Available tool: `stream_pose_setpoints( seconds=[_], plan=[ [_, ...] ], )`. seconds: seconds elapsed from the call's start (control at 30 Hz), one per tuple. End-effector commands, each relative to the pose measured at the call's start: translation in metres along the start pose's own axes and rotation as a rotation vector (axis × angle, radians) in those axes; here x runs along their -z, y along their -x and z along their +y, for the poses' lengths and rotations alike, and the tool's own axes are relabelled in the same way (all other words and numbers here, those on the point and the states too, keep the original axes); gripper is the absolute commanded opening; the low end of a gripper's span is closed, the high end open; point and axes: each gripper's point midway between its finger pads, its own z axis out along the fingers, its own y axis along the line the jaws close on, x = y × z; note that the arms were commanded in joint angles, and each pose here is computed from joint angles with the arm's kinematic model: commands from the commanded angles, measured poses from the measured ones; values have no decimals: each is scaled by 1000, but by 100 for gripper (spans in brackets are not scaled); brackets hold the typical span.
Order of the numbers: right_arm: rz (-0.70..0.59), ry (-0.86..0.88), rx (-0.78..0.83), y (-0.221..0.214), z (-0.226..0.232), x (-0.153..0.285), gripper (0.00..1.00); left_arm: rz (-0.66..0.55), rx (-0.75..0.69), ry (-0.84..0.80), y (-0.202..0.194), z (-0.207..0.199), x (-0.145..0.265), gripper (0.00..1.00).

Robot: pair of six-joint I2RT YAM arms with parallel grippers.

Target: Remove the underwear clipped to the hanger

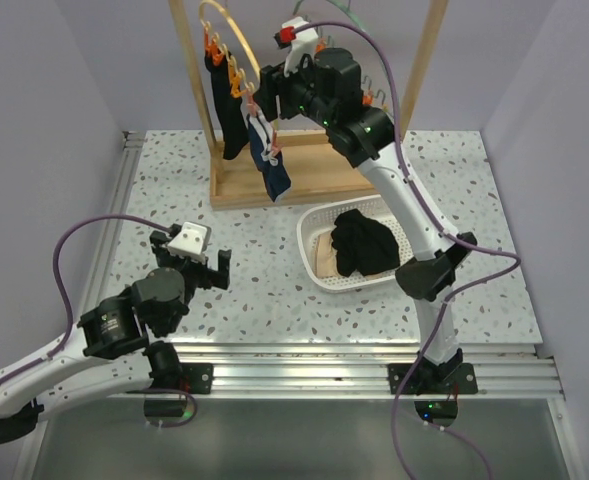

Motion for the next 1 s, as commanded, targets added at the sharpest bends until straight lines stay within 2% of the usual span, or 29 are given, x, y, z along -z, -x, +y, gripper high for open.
stream_pose_setpoints(
  seconds=[0.0,0.23,0.33,0.37,0.4,0.43,0.47,0.63,0.97],
  plan=[
    [-109,-45,-17,30,-5,-3,62,-12,20,10,2,2,-2,100],
    [-91,-77,-10,11,-10,-25,52,1,10,8,-1,-1,-5,100],
    [-91,-83,-4,9,-10,-28,40,3,10,8,-2,-1,-6,100],
    [-95,-91,-4,9,-11,-29,35,1,13,10,-1,0,-6,100],
    [-99,-92,-1,11,-11,-29,16,0,14,9,-1,0,-6,100],
    [-102,-95,-2,13,-12,-28,6,1,15,9,-1,0,-6,100],
    [-114,-97,1,17,-13,-26,0,0,14,8,-1,-1,-6,100],
    [-170,-58,-2,42,-4,-14,0,1,14,3,-1,-1,-7,100],
    [-381,-43,-23,116,-1,22,0,-3,25,-1,0,0,-7,100]
  ],
)
